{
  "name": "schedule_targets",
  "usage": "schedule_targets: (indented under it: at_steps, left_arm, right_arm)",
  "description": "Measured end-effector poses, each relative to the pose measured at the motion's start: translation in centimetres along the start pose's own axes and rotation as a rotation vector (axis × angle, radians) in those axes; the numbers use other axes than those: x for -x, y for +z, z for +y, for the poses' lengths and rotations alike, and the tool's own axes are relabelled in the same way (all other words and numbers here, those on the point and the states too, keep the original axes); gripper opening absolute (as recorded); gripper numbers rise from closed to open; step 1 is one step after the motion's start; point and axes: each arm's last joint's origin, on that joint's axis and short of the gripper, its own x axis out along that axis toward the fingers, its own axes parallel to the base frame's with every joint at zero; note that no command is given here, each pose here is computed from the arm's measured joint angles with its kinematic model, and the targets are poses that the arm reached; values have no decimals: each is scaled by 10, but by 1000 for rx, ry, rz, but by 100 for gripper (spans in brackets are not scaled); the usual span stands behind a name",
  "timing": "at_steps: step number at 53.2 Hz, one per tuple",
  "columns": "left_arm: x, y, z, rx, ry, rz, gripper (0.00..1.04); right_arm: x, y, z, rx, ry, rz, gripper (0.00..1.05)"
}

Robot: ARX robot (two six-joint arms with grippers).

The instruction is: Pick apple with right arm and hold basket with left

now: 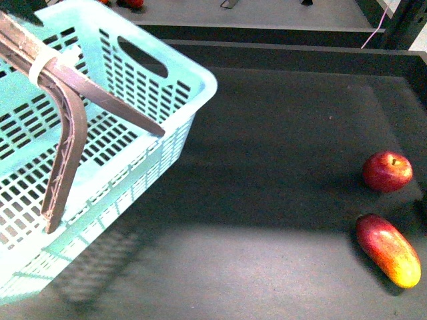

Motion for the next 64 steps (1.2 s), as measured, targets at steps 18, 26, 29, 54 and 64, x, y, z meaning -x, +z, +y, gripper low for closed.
schedule_targets:
  at_steps: [18, 26, 29, 54, 64]
  left_arm:
    - [30, -56, -44, -239, -184, 240, 14]
    - [40, -83, -58, -320, -255, 327, 14]
    - [44, -88, -63, -333, -278, 339, 14]
    - [71, -110, -90, -393, -402, 374, 14]
    - [73, -111, -90, -394, -408, 377, 14]
  right_arm:
    - [0, 0, 0, 0, 0, 0, 96]
    - [0, 0, 0, 0, 0, 0, 96]
    - [0, 0, 0, 0, 0, 0, 96]
    - [0, 0, 0, 0, 0, 0, 96]
    - [0, 0, 0, 0, 0, 0, 96]
